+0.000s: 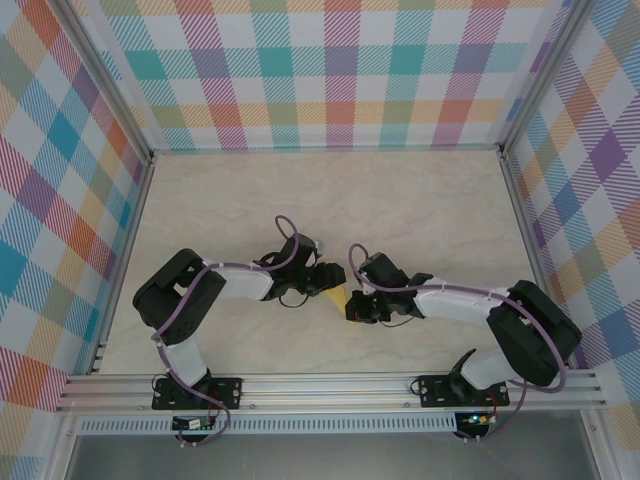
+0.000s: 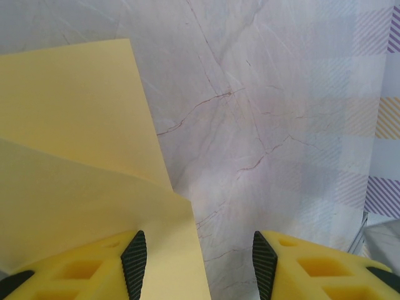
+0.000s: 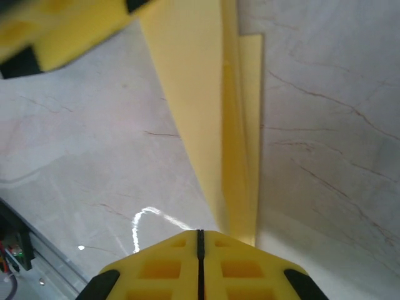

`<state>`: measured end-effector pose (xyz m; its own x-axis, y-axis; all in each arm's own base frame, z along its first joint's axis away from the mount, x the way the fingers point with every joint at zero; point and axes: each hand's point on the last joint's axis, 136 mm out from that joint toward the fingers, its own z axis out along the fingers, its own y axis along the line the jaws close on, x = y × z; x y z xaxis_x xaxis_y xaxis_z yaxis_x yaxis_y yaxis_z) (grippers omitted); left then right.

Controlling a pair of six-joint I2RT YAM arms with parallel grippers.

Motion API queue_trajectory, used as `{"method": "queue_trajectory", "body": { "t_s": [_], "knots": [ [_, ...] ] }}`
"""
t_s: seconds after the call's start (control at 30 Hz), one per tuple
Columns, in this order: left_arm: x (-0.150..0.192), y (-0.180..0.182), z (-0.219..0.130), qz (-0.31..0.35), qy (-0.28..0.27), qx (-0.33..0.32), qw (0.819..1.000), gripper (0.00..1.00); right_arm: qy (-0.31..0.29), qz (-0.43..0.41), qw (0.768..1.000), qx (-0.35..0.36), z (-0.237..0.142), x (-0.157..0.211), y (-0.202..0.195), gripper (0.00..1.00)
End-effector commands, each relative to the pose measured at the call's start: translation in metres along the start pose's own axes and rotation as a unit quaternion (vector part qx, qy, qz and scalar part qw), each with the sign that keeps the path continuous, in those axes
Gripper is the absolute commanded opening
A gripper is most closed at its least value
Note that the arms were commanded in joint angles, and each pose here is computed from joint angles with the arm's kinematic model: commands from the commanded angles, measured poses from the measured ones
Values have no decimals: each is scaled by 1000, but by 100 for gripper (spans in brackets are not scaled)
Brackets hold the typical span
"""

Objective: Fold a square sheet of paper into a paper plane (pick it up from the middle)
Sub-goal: Fold the wing for the fifth time at the center of the table.

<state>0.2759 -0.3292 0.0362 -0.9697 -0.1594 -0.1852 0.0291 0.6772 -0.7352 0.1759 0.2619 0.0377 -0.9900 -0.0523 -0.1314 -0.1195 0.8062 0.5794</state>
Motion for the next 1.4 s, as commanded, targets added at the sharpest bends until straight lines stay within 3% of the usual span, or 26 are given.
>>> {"method": "queue_trajectory", "body": {
  "t_s": [0.0,0.1,0.5,0.97,1.2,1.37],
  "knots": [
    [39,44,14,-15,62,-68,996,51,5,-13,999,-30,-3,-4,16,9],
    [39,43,14,-14,62,-66,996,51,8,1,998,-60,5,-11,30,8],
    [38,40,13,-13,60,-63,996,51,-45,59,995,-65,14,-45,21,8],
    [34,30,13,-6,59,-50,997,51,-29,115,993,16,26,-17,-36,6],
    [32,29,14,-5,59,-50,997,51,-51,66,995,-46,-1,-33,5,8],
    [33,29,15,-6,60,-49,997,51,-42,59,993,-88,2,-39,25,8]
  ]
}}
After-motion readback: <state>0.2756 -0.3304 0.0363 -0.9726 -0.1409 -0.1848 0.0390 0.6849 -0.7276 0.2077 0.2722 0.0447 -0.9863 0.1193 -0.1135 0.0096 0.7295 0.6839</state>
